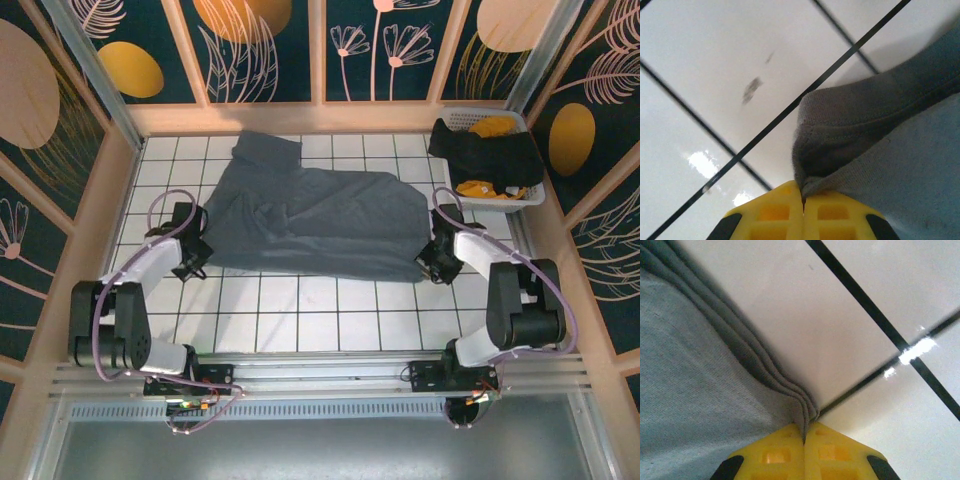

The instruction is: Fold and stack the t-shirts

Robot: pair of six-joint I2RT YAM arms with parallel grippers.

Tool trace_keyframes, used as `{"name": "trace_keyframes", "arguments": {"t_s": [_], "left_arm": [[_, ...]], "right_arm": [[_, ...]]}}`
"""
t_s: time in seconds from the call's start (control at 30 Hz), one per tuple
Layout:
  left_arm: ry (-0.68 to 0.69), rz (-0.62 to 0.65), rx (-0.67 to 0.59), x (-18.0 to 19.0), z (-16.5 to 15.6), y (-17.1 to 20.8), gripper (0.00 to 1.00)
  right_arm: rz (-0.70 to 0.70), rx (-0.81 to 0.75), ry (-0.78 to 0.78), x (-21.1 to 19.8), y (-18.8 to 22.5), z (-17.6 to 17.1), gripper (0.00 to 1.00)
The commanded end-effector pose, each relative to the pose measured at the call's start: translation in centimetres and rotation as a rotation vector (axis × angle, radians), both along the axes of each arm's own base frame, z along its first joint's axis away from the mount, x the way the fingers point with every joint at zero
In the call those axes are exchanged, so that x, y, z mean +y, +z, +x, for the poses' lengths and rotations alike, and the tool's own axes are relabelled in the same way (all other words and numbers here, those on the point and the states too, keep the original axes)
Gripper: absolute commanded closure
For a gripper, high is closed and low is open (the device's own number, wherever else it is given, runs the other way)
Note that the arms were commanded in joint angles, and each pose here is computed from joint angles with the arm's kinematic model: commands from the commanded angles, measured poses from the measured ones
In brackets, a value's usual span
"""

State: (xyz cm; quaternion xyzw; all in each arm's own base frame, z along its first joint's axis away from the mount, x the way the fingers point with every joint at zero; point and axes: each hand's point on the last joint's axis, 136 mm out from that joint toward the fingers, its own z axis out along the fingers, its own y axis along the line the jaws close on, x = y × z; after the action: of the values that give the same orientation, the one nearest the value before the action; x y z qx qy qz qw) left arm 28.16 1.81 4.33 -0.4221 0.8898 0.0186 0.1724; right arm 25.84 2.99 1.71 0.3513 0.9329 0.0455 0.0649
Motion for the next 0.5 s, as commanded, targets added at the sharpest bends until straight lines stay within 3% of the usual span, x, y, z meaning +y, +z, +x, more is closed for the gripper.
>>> {"name": "trace_keyframes", "arguments": {"t_s": [0.0,0.2,0.3,0.37,0.47], "left_arm": [[0.097,-0.038,0.063,-0.1,-3.3,-1.0,1.0],[0.145,-0.06,0.098,-0.2,-5.8,-2.1,1.0],[0.147,-0.064,0.088,-0.2,-5.5,-2.0,1.0],[0.134,-0.06,0.052,-0.2,-4.1,-0.6,0.79],[0.132,-0.031,-0.045,0.3,-1.5,3.0,0.59]], "right_arm": [[-0.026,0.129,0.028,-0.6,-0.6,-4.5,1.0],[0.005,0.164,0.007,-0.3,-1.0,-6.4,1.0],[0.014,0.161,-0.012,-0.3,-1.0,-6.1,1.0],[-0.002,0.124,-0.016,-0.5,-0.1,-4.8,0.9],[-0.03,0.026,-0.01,-0.8,2.6,-2.1,0.67]]}}
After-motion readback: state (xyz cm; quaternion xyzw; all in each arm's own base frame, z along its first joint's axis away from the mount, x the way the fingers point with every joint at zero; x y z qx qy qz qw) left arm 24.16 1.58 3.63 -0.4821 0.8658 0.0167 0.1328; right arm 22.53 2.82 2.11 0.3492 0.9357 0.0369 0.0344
